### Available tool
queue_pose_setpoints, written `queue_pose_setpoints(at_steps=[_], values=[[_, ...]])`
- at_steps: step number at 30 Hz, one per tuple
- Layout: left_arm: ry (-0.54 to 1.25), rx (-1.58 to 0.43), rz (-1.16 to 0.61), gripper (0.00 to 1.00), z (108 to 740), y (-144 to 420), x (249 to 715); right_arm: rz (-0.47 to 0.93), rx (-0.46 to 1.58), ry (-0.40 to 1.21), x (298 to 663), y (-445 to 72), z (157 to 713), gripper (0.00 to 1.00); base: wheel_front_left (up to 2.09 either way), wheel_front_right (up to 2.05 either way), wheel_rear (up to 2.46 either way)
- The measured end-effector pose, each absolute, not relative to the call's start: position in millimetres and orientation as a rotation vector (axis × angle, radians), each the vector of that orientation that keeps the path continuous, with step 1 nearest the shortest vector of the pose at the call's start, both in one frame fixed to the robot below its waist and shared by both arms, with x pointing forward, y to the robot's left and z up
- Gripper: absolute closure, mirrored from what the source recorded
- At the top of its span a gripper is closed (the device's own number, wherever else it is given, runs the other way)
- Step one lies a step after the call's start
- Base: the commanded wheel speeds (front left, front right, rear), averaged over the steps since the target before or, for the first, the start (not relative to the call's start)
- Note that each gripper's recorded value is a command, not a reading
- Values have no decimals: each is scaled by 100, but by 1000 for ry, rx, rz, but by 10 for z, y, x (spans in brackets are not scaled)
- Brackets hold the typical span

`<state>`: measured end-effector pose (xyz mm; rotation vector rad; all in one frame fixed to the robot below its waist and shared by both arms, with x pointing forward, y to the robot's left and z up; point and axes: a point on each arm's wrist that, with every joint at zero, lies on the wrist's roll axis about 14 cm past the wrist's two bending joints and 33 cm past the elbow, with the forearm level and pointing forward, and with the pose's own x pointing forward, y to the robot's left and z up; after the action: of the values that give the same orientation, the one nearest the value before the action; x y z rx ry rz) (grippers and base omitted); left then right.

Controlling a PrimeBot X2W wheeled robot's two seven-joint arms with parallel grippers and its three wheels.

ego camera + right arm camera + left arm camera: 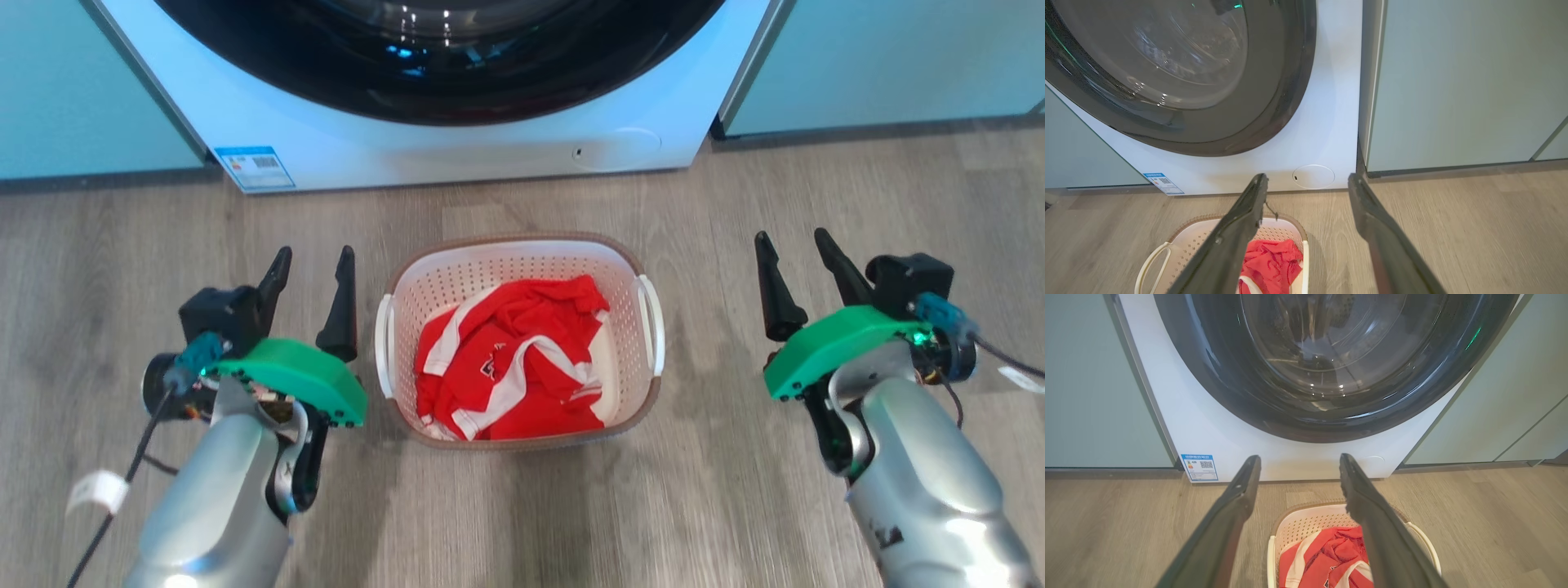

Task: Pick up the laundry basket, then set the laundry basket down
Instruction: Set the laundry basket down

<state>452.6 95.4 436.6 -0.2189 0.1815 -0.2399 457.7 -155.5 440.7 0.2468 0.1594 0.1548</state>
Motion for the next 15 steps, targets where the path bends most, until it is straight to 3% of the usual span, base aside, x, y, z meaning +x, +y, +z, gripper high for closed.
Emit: queue_pose_setpoints(at_steps=[15], values=[[-16, -153, -198, 0, 5014, 1068, 4120, 162, 171, -8, 4245, -1543, 5010, 0, 0, 0, 0]])
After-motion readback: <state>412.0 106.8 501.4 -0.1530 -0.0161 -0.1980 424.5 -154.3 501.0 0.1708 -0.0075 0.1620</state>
